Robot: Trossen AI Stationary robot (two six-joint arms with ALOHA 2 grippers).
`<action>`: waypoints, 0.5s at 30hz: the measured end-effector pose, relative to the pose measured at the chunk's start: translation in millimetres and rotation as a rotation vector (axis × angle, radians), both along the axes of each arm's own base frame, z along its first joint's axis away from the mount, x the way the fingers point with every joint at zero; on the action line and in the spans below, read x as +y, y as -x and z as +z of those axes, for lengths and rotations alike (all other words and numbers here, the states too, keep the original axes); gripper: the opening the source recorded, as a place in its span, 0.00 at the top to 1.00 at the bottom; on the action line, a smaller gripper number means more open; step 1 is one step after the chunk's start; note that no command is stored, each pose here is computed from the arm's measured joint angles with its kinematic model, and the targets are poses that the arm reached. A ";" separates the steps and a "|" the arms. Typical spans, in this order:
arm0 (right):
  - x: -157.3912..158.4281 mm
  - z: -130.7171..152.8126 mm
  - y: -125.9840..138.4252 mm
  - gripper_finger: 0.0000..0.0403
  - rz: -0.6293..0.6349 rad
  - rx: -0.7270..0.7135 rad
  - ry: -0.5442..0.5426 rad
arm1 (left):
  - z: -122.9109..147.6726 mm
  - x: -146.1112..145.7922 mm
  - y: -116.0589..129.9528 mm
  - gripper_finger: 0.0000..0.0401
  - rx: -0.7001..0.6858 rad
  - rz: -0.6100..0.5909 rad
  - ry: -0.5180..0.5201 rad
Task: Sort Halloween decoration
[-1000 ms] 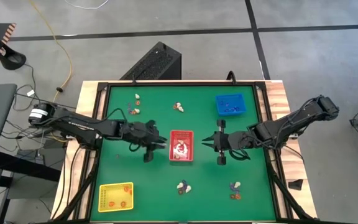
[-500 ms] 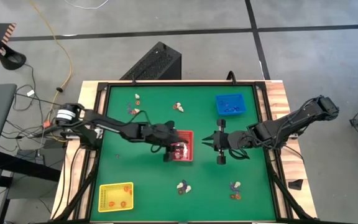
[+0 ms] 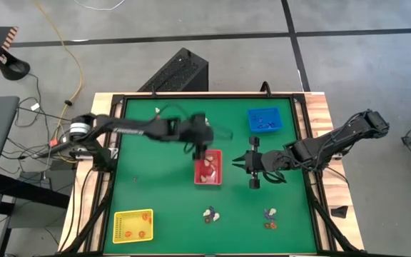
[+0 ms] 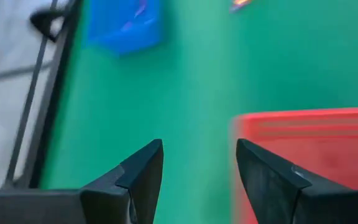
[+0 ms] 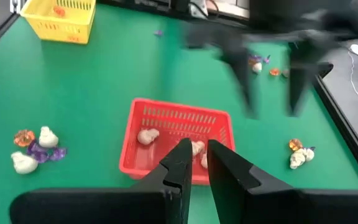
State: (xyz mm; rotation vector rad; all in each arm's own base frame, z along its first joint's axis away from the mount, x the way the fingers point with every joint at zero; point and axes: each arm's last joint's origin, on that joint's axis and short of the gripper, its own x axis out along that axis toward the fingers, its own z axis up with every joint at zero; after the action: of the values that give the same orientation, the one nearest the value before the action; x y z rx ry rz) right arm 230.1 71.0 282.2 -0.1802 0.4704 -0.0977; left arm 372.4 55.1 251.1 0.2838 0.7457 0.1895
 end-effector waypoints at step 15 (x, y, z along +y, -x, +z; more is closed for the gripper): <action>-4.5 -7.0 3.2 0.80 0.020 0.093 0.093 | -57.0 125.9 -41.5 0.55 0.447 -0.228 -0.025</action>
State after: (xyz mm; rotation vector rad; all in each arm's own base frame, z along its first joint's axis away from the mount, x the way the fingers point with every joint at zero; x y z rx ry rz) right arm 226.9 66.5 275.2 -0.2815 0.5576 -0.0917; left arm 413.9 181.1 194.1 0.4392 1.1459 -0.0857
